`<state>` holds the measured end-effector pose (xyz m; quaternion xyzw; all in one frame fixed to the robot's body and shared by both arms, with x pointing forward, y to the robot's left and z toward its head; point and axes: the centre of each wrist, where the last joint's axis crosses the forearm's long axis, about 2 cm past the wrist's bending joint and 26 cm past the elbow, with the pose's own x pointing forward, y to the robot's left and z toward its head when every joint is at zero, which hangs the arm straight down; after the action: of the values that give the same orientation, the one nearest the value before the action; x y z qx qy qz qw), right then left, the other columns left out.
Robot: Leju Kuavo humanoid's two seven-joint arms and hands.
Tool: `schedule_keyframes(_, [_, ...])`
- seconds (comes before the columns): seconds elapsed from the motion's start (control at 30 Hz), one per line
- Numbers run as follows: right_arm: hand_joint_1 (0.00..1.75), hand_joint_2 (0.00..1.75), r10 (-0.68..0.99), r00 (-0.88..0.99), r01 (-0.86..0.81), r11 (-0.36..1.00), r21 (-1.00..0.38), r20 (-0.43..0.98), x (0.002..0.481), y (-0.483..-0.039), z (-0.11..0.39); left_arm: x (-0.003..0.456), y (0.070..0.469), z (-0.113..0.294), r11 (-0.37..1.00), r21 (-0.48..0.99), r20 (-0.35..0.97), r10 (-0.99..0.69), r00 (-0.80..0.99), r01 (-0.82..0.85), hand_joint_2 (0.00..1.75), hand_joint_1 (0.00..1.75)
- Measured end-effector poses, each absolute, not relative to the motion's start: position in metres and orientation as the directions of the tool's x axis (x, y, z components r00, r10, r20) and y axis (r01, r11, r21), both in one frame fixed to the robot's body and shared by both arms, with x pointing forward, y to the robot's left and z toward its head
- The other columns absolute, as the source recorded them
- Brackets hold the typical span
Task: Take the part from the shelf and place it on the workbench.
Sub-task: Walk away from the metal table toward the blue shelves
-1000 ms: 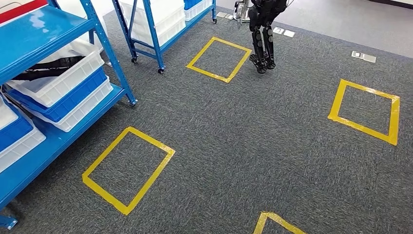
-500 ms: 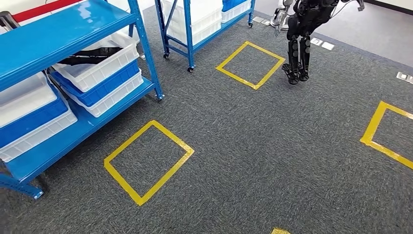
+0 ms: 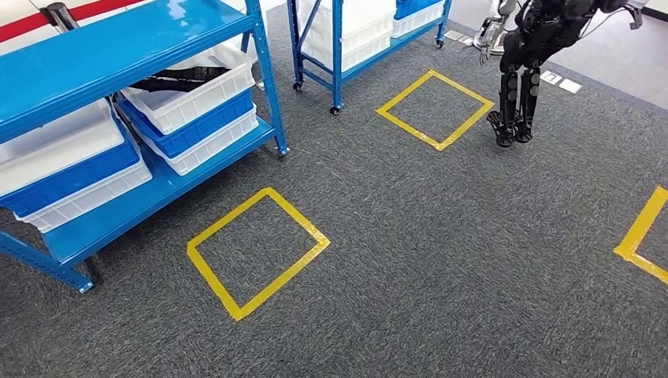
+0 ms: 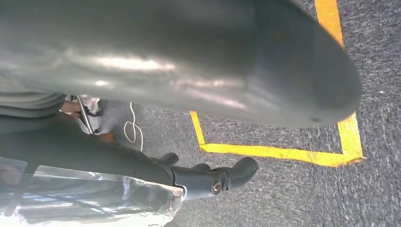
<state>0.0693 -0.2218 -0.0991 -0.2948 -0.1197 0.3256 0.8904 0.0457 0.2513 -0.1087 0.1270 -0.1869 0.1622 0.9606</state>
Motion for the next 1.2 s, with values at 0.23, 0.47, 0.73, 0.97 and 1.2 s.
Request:
schedule_keyframes(0.23, [0.0, 0.0, 0.646, 0.763, -0.511, 0.608, -0.608, 0.005, 0.0659, -0.2268, -0.1003, 0.0475, 0.2512, -0.1087, 0.902, 0.137, 0.374, 0.336, 0.865, -0.41, 0.0, 0.0])
schedule_keyframes(0.47, [0.0, 0.0, 0.626, 0.779, -0.507, 0.617, -0.602, -0.015, 0.0607, -0.229, -0.1014, 0.0455, 0.2498, -0.1091, 0.906, 0.075, 0.361, 0.365, 0.858, -0.417, 0.0, 0.0])
schedule_keyframes(0.73, [0.0, 0.0, 0.616, 0.788, -0.502, 0.627, -0.596, -0.017, 0.0597, -0.2267, -0.1012, 0.0416, 0.2505, -0.1097, 0.891, 0.062, 0.36, 0.401, 0.842, -0.451, 0.0, 0.0])
schedule_keyframes(0.97, [0.0, 0.0, 0.613, 0.79, -0.501, 0.628, -0.595, -0.018, 0.0598, -0.2269, -0.1013, 0.0406, 0.2504, -0.1098, 0.886, 0.061, 0.359, 0.41, 0.838, -0.459, 0.0, 0.0])
schedule_keyframes(1.2, [0.0, 0.0, 0.602, 0.798, -0.5, 0.636, -0.588, -0.027, 0.0596, -0.2271, -0.1014, 0.0392, 0.2498, -0.1099, 0.885, 0.06, 0.36, 0.412, 0.837, -0.462, 0.0, 0.0])
